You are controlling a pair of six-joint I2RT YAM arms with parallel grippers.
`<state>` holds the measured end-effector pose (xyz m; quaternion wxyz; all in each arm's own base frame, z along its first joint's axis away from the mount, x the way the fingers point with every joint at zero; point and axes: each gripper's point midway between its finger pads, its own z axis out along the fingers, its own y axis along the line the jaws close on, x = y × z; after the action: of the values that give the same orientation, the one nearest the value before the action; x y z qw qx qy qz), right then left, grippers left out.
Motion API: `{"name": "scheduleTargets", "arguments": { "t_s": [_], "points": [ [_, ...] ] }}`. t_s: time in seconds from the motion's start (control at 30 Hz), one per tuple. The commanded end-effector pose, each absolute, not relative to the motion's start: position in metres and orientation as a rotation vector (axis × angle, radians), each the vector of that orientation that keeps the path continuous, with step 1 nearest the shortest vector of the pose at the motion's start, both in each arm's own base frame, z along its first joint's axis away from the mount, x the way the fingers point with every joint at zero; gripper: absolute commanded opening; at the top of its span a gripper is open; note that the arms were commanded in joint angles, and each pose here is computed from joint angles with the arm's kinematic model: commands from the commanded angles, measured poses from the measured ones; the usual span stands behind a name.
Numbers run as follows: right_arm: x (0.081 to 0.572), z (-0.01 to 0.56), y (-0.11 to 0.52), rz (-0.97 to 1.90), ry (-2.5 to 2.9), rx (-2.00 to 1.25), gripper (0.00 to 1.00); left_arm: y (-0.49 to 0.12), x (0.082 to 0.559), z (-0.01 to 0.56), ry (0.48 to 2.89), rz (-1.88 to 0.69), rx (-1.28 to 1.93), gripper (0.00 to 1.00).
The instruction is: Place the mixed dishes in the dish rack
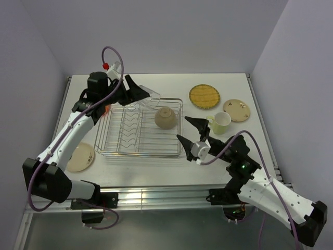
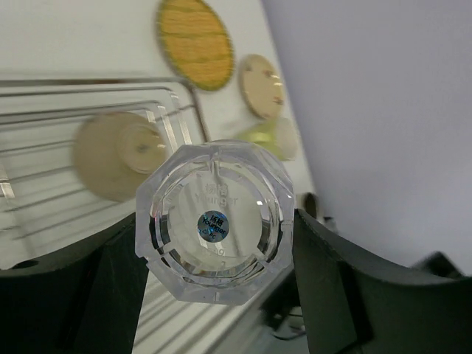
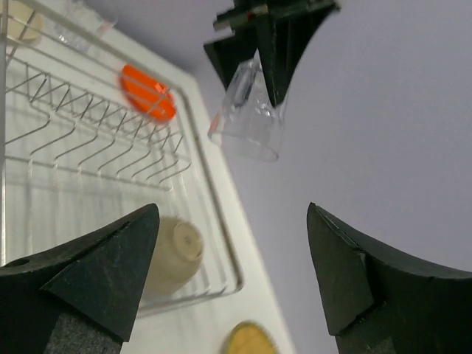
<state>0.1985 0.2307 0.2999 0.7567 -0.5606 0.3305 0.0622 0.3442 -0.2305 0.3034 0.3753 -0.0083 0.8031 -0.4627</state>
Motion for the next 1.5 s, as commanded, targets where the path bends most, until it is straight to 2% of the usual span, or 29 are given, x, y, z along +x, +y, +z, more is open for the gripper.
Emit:
{"name": "scheduleTargets", "arguments": {
  "t_s": [0.0,0.2,0.5,0.67,1.0,1.47],
  "points": [
    [0.207,0.280,0.210,0.260,1.052,-1.157,0.88,-0.205,0.367,0.278,2.103,-0.844,0.068,0.00],
    [0.212,0.262,0.186,0.388,1.273,-1.083,0.88,-0.213,0.377,0.246,2.163,-0.652,0.209,0.00],
    [0.226,0.258,0.162,0.376,1.372,-0.968,0.89,-0.244,0.380,0.216,2.176,-0.508,0.437,0.00],
    [0.232,0.259,0.154,0.361,1.392,-0.924,0.89,-0.264,0.367,0.206,2.170,-0.512,0.587,0.00],
    [0.242,0.259,0.144,0.340,1.415,-0.868,0.89,-0.320,0.310,0.189,2.125,-0.685,0.854,0.00],
    [0.239,0.257,0.134,0.336,1.446,-0.828,0.89,-0.351,0.312,0.154,2.155,-0.599,0.878,0.01]
  ]
}}
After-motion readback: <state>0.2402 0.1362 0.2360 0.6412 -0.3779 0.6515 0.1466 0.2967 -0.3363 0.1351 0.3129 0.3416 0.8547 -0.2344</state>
